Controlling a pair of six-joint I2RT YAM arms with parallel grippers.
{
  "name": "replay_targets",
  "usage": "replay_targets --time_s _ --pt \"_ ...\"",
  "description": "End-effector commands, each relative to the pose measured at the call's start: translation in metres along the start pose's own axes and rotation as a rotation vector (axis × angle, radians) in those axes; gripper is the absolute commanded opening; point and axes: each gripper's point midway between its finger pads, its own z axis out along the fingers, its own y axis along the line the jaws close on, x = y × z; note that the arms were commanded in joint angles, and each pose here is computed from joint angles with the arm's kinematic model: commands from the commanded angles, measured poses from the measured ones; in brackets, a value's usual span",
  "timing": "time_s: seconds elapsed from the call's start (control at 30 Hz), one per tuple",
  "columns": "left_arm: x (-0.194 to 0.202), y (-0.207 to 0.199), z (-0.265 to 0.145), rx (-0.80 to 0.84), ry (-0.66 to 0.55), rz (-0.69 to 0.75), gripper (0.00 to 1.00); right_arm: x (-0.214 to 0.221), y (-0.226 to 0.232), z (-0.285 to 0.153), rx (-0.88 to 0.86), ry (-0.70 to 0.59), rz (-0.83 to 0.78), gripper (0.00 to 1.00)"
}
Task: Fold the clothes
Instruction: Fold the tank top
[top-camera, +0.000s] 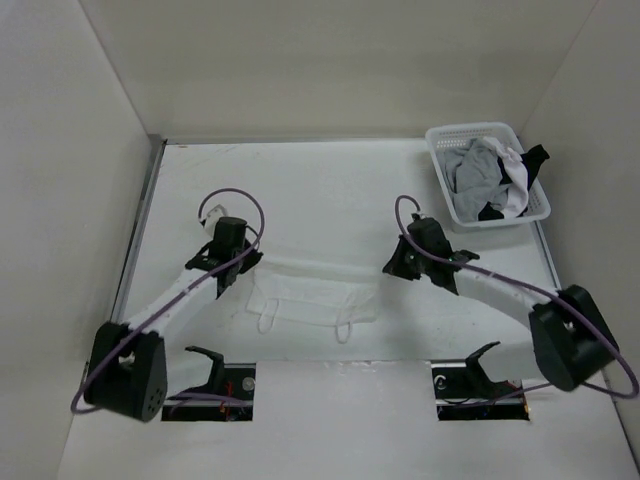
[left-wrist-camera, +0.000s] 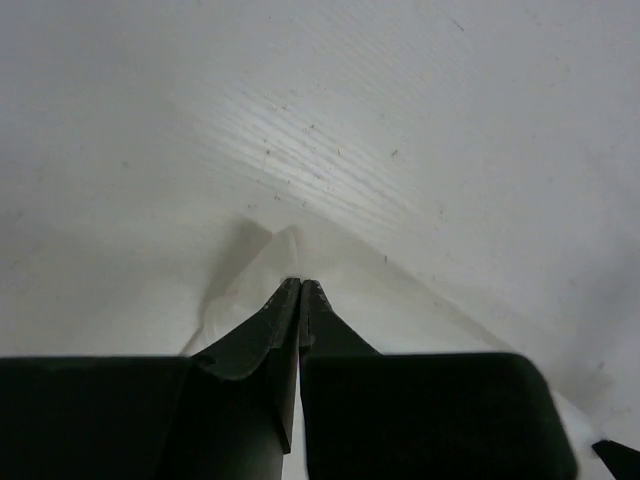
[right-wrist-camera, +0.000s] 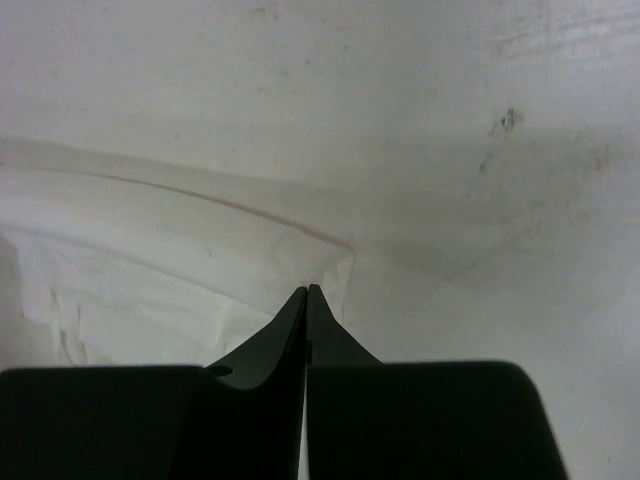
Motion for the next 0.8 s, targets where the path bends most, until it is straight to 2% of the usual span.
replay_targets --time_s 0.0,0.17,0.3,0.77 --pt "-0.043 -0.057 0.022 0.167 -0.123 -0.079 0.00 -0.060 0.037 0.020 -0.133 -0.112 -0.010 0.02" --pt "-0.069 -0.085 0.054 0.203 -0.126 -0.127 0.00 -0.093 0.036 0.048 -0.105 -0.124 0.007 0.01" --pt "-0.085 -0.088 0.042 0.247 -0.149 -0.162 0.00 -0.102 0.042 0.040 -0.114 -0.148 0.002 0.01" --pt "-0.045 0.000 -0.004 0.253 -0.124 -0.260 0.03 -0.021 0.035 -0.012 -0.142 -0.129 -0.028 0.03"
